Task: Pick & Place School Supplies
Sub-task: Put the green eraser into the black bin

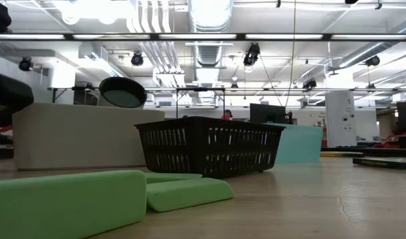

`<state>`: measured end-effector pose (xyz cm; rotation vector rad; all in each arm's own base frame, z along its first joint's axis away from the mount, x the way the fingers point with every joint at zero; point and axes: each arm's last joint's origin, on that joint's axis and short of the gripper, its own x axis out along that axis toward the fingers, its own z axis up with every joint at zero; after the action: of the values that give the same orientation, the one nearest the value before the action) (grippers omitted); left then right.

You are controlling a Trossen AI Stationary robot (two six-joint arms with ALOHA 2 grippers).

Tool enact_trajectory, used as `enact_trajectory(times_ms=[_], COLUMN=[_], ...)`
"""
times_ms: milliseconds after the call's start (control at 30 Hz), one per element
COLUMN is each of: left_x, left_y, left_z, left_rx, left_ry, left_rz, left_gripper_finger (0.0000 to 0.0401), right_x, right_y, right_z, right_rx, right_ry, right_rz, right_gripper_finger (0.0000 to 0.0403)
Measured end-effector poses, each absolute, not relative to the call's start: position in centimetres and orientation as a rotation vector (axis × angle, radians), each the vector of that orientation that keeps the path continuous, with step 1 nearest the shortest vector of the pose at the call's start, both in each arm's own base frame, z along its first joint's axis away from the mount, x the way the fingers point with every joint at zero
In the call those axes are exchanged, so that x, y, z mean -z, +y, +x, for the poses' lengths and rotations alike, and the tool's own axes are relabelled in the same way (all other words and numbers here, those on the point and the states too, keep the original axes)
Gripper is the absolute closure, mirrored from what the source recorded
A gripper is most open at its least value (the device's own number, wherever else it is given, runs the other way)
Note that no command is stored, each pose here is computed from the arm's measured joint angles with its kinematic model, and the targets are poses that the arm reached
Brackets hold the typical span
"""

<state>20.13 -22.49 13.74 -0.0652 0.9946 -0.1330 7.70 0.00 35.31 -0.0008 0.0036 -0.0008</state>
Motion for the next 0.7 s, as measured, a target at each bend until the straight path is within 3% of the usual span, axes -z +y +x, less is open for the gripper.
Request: enact_trajectory(times_ms=[267,700], left_x=[-13.75,-13.86], left_y=[-22.49,-22.53], left_z=[20.16,20.16], left_rx=[0.116,0.119], left_ry=[0.993,0.994], left_rz=[-0.092,-0.093], left_gripper_finger=[0.0306,0.0308], right_x=[-35.31,-35.31], right_y=[0.00,0.00], right_z=[7.70,7.70], right_rx=[0.001,0.000], right_ry=[0.004,0.004], right_rz=[-0.001,-0.001], right_gripper_finger=[0.0367,0.0367])
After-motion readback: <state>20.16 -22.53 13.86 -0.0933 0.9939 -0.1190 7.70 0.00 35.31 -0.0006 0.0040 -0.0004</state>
